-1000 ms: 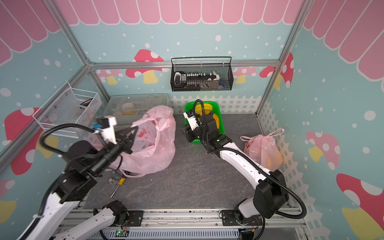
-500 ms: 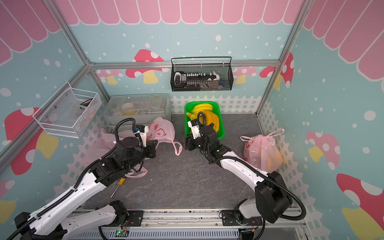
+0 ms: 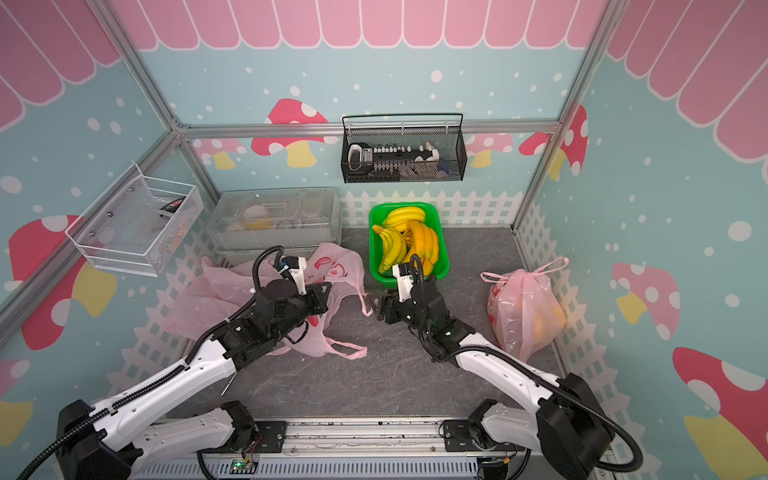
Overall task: Place the banana into a plastic bag & tie a knot
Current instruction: Pick up the banana from the basket, then place the banana into the plastic bag.
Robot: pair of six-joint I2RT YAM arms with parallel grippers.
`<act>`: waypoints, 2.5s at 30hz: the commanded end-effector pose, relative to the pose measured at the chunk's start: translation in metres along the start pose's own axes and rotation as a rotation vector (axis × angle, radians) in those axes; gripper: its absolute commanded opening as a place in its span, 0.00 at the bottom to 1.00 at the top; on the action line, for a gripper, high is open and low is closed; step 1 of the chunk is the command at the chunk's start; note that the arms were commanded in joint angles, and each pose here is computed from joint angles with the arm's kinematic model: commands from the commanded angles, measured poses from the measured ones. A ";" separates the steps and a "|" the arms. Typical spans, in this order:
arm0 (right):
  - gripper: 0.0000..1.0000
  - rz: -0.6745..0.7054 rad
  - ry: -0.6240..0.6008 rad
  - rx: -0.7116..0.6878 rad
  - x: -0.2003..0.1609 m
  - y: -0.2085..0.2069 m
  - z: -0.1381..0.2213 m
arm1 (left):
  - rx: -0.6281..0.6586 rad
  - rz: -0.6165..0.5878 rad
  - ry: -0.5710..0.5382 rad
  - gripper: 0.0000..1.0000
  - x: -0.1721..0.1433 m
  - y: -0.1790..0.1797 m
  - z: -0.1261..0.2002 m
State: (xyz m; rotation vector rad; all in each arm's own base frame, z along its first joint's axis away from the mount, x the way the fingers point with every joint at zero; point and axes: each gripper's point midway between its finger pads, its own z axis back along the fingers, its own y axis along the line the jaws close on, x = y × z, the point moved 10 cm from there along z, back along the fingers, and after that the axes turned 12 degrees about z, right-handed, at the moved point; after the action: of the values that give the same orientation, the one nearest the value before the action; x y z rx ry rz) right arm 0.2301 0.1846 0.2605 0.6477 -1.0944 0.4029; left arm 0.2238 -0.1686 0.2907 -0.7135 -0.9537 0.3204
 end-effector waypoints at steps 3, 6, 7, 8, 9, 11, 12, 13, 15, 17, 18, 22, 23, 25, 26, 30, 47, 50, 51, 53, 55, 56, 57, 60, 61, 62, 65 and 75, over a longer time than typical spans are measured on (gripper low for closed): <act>0.76 0.080 0.120 -0.318 0.033 -0.059 0.010 | -0.017 0.022 -0.037 0.00 0.009 -0.015 -0.012; 0.76 0.140 0.192 -0.424 0.048 -0.085 -0.009 | -0.003 0.016 -0.041 0.00 0.015 -0.022 -0.019; 0.76 0.149 0.213 -0.455 0.052 -0.094 -0.015 | -0.003 0.014 -0.040 0.00 0.016 -0.023 -0.021; 0.76 0.145 0.242 -0.487 0.055 -0.106 -0.024 | 0.000 0.011 -0.040 0.00 0.018 -0.025 -0.023; 0.76 0.147 0.262 -0.511 0.059 -0.115 -0.031 | 0.001 0.012 -0.042 0.00 0.019 -0.026 -0.024; 0.76 0.168 0.282 -0.560 0.065 -0.130 -0.046 | 0.006 0.008 -0.040 0.00 0.022 -0.028 -0.026; 0.76 0.189 0.295 -0.577 0.068 -0.137 -0.055 | 0.007 0.008 -0.037 0.00 0.022 -0.028 -0.028; 0.76 0.210 0.307 -0.587 0.069 -0.142 -0.063 | 0.006 0.008 -0.035 0.00 0.022 -0.029 -0.028; 0.77 0.253 0.337 -0.613 0.071 -0.152 -0.081 | 0.006 0.010 -0.030 0.00 0.022 -0.028 -0.030; 0.78 0.287 0.363 -0.642 0.071 -0.163 -0.097 | 0.008 0.015 -0.026 0.00 0.022 -0.026 -0.030; 0.78 0.300 0.374 -0.647 0.070 -0.167 -0.104 | 0.007 0.016 -0.026 0.00 0.022 -0.025 -0.030; 0.78 0.337 0.429 -0.698 0.061 -0.187 -0.134 | 0.009 0.025 -0.023 0.00 0.022 -0.021 -0.030; 0.78 0.348 0.442 -0.713 0.059 -0.191 -0.141 | 0.008 0.029 -0.022 0.00 0.021 -0.021 -0.030; 0.78 0.361 0.464 -0.731 0.055 -0.199 -0.152 | 0.007 0.034 -0.017 0.00 0.020 -0.019 -0.031; 0.78 0.362 0.475 -0.746 0.053 -0.202 -0.157 | 0.008 0.036 -0.014 0.00 0.020 -0.018 -0.031; 0.61 0.384 0.498 -0.784 0.050 -0.210 -0.164 | 0.015 0.040 -0.013 0.00 0.018 -0.014 -0.031; 0.18 0.372 0.267 -0.742 0.081 -0.148 -0.086 | 0.031 0.061 0.001 0.00 0.015 -0.009 -0.041; 0.17 0.373 0.243 -0.737 0.081 -0.137 -0.072 | 0.029 0.060 0.007 0.00 0.014 -0.009 -0.043; 0.17 0.370 0.239 -0.735 0.082 -0.134 -0.068 | 0.027 0.060 0.006 0.00 0.014 -0.009 -0.044; 0.17 0.367 0.239 -0.734 0.082 -0.128 -0.059 | 0.030 0.059 0.005 0.00 0.014 -0.009 -0.044; 0.16 0.360 0.235 -0.720 0.080 -0.119 -0.047 | 0.032 0.061 -0.001 0.00 0.015 -0.009 -0.045; 0.16 0.364 0.231 -0.706 0.080 -0.110 -0.039 | 0.032 0.061 -0.003 0.00 0.015 -0.010 -0.045; 0.16 0.365 0.232 -0.695 0.078 -0.102 -0.031 | 0.030 0.061 -0.005 0.00 0.016 -0.011 -0.045; 0.15 0.351 0.225 -0.626 0.071 -0.069 0.004 | 0.026 0.050 -0.001 0.00 0.018 -0.014 -0.048; 0.15 0.341 0.220 -0.603 0.068 -0.058 0.018 | 0.027 0.044 0.004 0.00 0.018 -0.015 -0.050; 0.14 0.335 0.226 -0.577 0.063 -0.047 0.030 | 0.033 0.037 0.006 0.00 0.018 -0.015 -0.052; 0.13 0.309 0.238 -0.505 0.047 -0.018 0.061 | 0.048 0.028 0.017 0.00 0.016 -0.016 -0.059; 0.11 0.215 0.337 -0.331 -0.015 0.020 0.099 | 0.052 0.027 0.049 0.00 0.013 -0.023 -0.084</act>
State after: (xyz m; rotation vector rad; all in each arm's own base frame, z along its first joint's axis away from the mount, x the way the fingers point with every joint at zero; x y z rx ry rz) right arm 0.1541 0.1318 0.2910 0.1187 -0.9448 0.5125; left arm 0.2942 -0.2075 0.2722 -0.6493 -0.8697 0.3536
